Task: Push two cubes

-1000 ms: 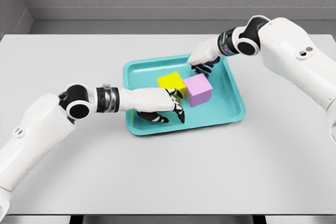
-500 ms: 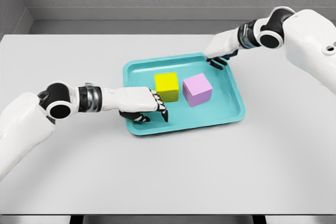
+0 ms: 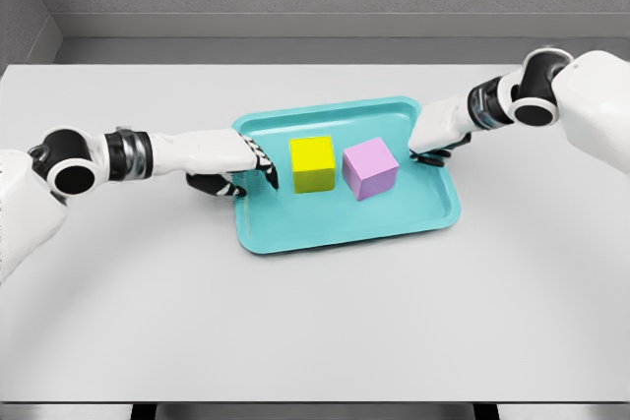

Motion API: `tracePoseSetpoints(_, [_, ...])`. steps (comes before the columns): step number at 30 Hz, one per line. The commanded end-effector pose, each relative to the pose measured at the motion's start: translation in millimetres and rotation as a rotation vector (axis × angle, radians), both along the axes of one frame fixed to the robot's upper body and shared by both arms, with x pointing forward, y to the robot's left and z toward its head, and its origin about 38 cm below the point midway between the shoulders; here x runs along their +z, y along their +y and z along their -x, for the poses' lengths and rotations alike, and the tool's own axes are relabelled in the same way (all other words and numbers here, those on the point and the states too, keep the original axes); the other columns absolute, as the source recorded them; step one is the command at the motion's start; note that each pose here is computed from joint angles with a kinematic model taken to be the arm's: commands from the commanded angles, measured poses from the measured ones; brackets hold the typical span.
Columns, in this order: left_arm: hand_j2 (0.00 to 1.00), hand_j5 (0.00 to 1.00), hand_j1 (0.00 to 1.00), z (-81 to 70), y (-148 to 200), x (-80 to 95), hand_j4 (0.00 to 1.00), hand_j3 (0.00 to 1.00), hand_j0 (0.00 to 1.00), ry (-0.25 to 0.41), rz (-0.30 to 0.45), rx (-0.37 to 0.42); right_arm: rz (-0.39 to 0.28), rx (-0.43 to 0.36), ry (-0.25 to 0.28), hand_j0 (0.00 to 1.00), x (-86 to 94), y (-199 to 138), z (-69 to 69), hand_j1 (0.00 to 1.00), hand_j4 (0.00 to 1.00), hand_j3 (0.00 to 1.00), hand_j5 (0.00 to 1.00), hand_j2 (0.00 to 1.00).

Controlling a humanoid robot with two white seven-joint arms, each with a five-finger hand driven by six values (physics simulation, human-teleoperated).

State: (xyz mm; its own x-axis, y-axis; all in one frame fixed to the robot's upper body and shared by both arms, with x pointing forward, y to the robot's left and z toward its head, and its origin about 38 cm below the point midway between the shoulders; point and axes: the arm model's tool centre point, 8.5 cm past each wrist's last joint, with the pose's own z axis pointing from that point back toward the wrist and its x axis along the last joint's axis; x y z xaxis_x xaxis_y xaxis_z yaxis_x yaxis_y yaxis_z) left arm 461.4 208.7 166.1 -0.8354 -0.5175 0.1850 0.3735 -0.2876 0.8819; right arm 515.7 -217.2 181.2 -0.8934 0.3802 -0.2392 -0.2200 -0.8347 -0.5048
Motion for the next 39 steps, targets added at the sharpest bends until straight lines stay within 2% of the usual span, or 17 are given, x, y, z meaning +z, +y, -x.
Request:
tracePoseSetpoints(1, [0.62,0.62,0.62,-6.5,-2,-13.4,0.62,0.62,0.62,0.012,-0.030,0.027,-0.035,0.043,0.070,0.16,-5.0,11,15.7,0.16,0.16,0.16,0.16,0.16])
tracePoseSetpoints(5, [0.64,0.64,0.64,-15.9,-18,-0.1,0.64,0.64,0.64,-0.047,-0.055,0.007,-0.027,0.091,0.082,0.16,-8.6,19,26.7,0.16,0.16,0.16,0.16,0.16])
tracePoseSetpoints(12, [0.64,0.64,0.64,-22.1,-16,-10.3,0.64,0.64,0.64,-0.034,-0.082,0.034,-0.062,0.114,0.095,0.16,-3.7,30,31.5,0.16,0.16,0.16,0.16,0.16])
tracePoseSetpoints(17, [0.64,0.64,0.64,-27.0,-18,-13.5,0.64,0.64,0.64,-0.037,-0.108,0.043,-0.094,0.107,0.060,0.16,13.0,31,24.8,0.16,0.16,0.16,0.16,0.16])
tracePoseSetpoints(22, [0.63,0.63,0.63,-28.1,-20,-9.9,0.63,0.63,0.63,-0.046,-0.108,0.040,-0.094,0.106,0.058,0.16,14.3,31,24.3,0.16,0.16,0.16,0.16,0.16])
tracePoseSetpoints(25, [0.63,0.63,0.63,-27.5,-21,-9.2,0.63,0.63,0.63,-0.048,-0.106,0.035,-0.086,0.070,0.054,0.16,13.8,21,18.0,0.16,0.16,0.16,0.16,0.16])
tracePoseSetpoints(29, [0.63,0.63,0.63,-27.4,-14,-6.1,0.63,0.63,0.63,-0.050,-0.101,0.044,-0.090,0.075,0.050,0.16,17.0,23,17.4,0.16,0.16,0.16,0.16,0.16])
tracePoseSetpoints(32, [0.64,0.64,0.64,-24.5,-18,-0.7,0.64,0.64,0.64,-0.051,-0.069,0.031,-0.096,0.086,0.049,0.16,18.9,26,19.1,0.16,0.16,0.16,0.16,0.16])
tracePoseSetpoints(36, [0.64,0.64,0.64,-24.2,-18,-2.2,0.64,0.64,0.64,-0.048,-0.071,0.031,-0.162,0.071,0.066,0.17,33.0,25,19.7,0.17,0.17,0.17,0.17,0.17])
tracePoseSetpoints(39, [0.64,0.64,0.64,-24.2,-18,-2.5,0.64,0.64,0.64,-0.047,-0.071,0.031,-0.209,0.043,0.092,0.16,36.1,18,20.8,0.16,0.16,0.16,0.16,0.16])
